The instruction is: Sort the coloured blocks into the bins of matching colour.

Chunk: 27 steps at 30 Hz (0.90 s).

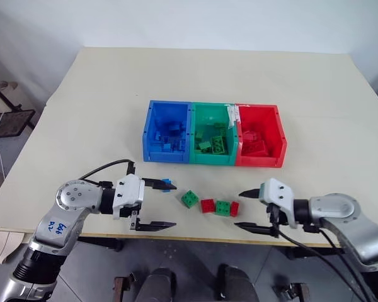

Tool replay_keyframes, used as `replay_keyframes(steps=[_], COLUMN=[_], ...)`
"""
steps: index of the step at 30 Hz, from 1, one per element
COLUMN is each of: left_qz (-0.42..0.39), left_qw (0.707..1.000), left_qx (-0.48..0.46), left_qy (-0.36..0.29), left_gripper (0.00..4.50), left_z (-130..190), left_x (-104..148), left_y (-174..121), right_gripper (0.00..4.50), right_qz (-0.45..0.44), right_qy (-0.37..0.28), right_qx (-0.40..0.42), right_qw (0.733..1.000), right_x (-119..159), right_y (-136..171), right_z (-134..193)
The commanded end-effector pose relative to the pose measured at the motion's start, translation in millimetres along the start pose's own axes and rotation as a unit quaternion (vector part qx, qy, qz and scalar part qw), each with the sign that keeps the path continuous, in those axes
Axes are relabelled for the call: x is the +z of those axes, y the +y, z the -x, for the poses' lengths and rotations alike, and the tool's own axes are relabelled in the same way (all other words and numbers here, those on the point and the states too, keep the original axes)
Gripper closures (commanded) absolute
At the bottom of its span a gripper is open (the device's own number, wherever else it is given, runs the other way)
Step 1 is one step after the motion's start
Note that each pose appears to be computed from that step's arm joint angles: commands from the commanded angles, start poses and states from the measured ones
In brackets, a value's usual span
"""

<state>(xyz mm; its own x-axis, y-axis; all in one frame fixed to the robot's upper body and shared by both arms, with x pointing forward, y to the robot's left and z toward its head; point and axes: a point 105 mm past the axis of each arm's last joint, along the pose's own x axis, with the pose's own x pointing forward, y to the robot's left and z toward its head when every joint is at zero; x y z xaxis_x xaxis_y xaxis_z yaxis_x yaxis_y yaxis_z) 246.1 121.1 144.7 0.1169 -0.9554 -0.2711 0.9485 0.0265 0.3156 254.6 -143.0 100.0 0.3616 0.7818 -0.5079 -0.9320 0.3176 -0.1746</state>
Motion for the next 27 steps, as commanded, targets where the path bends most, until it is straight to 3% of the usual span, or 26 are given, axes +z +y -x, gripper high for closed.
replay_keyframes(steps=[1,2,5,12,19,22,27], left_qz=[-0.016,-0.015,-0.019,-0.024,-0.027,-0.018,-0.012], left_qw=[1.000,1.000,1.000,1.000,0.999,0.992,0.980], left_qx=[0.008,0.008,0.009,0.018,0.043,0.113,0.185], left_qy=[-0.008,-0.008,-0.004,-0.002,-0.012,-0.056,-0.078], left_gripper=[0.00,0.00,0.00,0.00,0.00,0.00,0.00], left_z=[5,5,5,7,10,17,27], left_x=[10,10,10,9,12,23,30], left_y=[-1,-1,-1,2,10,30,48], right_gripper=[0.03,0.03,0.62,3.04,3.08,3.08,3.08], right_qz=[0.007,0.006,0.006,0.000,-0.009,-0.009,-0.017], right_qy=[-0.005,-0.002,0.003,-0.008,-0.025,-0.113,-0.198], right_qx=[-0.004,-0.003,-0.008,-0.010,-0.047,-0.120,-0.230], right_qw=[1.000,1.000,1.000,1.000,0.999,0.986,0.953], right_x=[6,4,0,0,5,45,79], right_y=[0,1,-1,-3,-12,-50,-99], right_z=[-2,-3,-6,-11,7,37,63])
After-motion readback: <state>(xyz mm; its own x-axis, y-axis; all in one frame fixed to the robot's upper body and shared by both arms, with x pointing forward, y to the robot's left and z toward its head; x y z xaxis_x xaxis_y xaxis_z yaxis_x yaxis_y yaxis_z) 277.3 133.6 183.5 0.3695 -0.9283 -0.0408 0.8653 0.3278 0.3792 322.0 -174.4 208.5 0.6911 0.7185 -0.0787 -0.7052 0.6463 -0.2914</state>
